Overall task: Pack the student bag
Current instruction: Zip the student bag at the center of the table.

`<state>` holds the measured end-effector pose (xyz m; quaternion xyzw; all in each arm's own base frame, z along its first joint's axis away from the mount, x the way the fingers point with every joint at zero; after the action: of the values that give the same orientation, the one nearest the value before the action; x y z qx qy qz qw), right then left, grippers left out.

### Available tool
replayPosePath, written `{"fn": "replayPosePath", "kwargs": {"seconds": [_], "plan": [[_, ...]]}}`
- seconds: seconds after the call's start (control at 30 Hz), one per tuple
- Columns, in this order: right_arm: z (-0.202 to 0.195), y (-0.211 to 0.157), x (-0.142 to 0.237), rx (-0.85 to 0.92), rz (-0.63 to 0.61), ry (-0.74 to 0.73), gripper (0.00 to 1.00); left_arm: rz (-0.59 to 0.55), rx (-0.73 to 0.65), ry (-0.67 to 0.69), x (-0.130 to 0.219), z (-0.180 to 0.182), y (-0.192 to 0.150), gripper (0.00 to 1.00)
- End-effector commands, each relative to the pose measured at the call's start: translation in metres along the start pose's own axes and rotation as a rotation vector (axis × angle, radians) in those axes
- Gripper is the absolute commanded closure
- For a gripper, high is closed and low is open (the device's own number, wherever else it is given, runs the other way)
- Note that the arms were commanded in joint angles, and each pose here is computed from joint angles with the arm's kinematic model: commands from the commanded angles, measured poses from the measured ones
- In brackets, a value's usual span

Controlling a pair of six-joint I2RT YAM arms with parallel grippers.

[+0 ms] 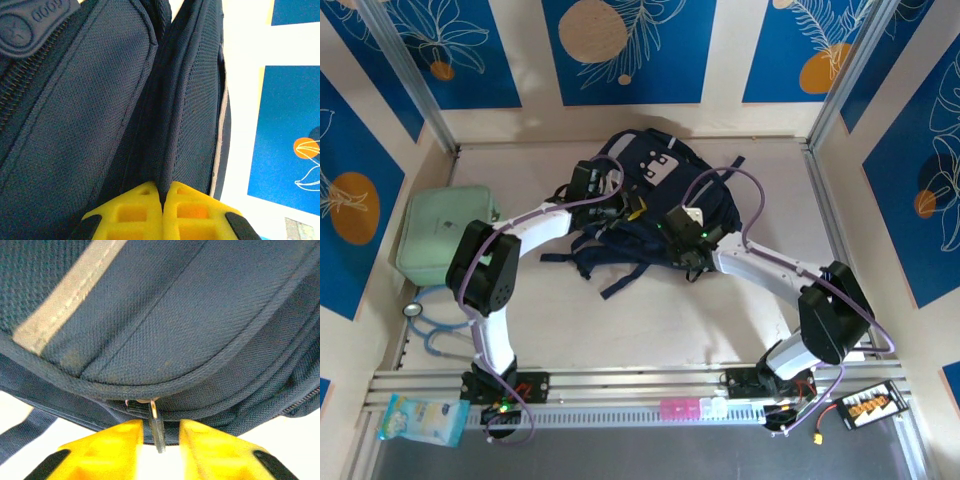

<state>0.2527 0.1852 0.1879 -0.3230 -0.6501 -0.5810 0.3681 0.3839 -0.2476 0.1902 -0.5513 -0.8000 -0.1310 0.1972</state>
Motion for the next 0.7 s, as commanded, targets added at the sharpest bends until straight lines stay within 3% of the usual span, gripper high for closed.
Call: {"fn": "replayPosePath", "kwargs": {"seconds": [0.0,0.2,0.5,0.67], "plan": [[-0.003,0.003,0.009,-0.004,-0.046,-0.006,0.67,-0.034,-0.063,-0.062,0.007,-0.018,0.013,1.00],[-0.002,0.008,0.005,0.016,-0.062,0.019,0.66,-0.034,-0.065,-0.065,0.007,-0.020,0.014,1.00],[-0.004,0.002,-0.007,-0.001,-0.019,-0.001,0.81,-0.034,-0.062,-0.060,0.007,-0.019,0.014,1.00],[-0.015,-0.006,-0.012,-0.020,0.009,-0.031,0.82,-0.036,-0.059,-0.058,0.006,-0.017,0.016,1.00]]}}
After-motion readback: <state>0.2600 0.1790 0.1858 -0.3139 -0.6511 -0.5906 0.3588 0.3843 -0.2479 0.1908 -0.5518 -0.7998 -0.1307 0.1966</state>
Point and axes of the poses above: each hand's point on the last joint's axis, 136 mm out from that joint toward the fingers, its own x axis back along the fingers, its own z axis along the line the jaws close on, y = z × x, the point moved 9 cm from there along x, back along the fingers, and after that the axes turned 8 degrees about x, right-handed, at the moved point
